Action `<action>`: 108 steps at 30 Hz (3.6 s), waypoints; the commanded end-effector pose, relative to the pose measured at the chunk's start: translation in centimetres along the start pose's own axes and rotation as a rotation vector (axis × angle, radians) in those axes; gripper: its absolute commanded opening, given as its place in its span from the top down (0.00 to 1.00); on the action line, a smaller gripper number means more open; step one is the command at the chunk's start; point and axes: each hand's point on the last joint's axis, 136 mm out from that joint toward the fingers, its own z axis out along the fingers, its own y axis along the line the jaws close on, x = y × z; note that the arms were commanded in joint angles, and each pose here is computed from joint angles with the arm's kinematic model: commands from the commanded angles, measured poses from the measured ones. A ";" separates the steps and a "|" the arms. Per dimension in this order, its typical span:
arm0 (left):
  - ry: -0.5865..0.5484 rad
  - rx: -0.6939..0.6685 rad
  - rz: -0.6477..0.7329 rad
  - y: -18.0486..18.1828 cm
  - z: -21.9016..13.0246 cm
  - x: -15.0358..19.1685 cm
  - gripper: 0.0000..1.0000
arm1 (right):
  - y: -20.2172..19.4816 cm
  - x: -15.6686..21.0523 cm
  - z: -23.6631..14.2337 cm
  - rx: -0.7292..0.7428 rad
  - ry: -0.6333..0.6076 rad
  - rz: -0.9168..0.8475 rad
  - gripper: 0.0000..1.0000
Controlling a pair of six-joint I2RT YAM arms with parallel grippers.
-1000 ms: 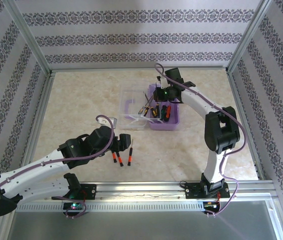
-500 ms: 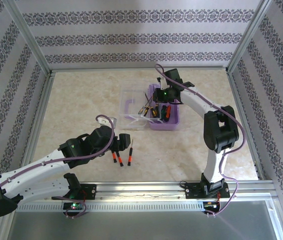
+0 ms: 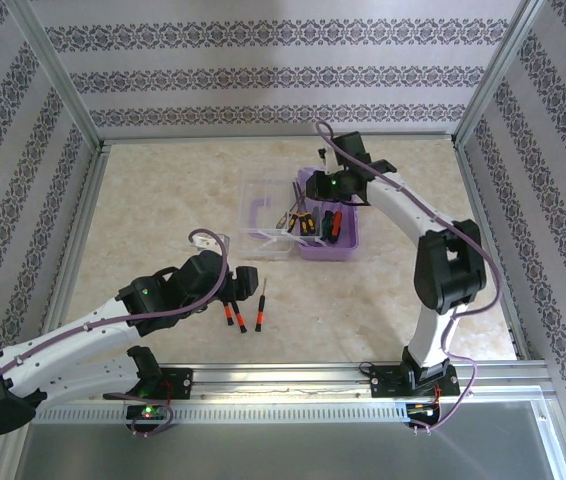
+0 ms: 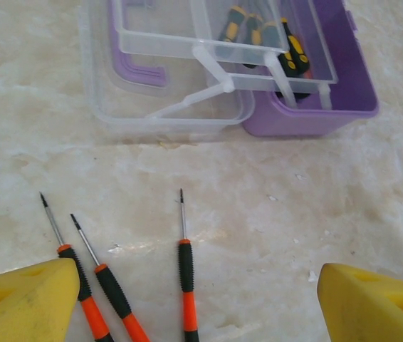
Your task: Pack the tool kit
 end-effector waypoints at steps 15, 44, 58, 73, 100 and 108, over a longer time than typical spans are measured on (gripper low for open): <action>0.204 -0.221 -0.189 8.9 4.3 8.8 0.36 | -0.4 10.5 -8.7 -0.043 -0.210 0.134 0.66; 0.368 -0.275 -0.181 10.6 8.6 10.4 0.58 | -0.8 12.0 -8.5 -0.056 -0.174 0.155 0.66; 0.428 -0.344 -0.176 12.5 9.0 12.1 0.71 | -0.3 11.5 -9.0 -0.068 -0.187 0.147 0.66; 0.436 -0.381 -0.143 12.9 8.5 11.4 0.91 | -0.2 11.3 -10.1 -0.064 -0.210 0.141 0.65; 0.247 -0.175 0.090 2.4 5.9 -5.0 0.92 | -0.1 15.3 -8.1 -0.136 -0.200 0.209 0.02; 0.250 -0.061 0.103 -2.7 10.8 -9.1 0.93 | -1.4 16.1 -9.1 -0.143 -0.211 0.276 0.02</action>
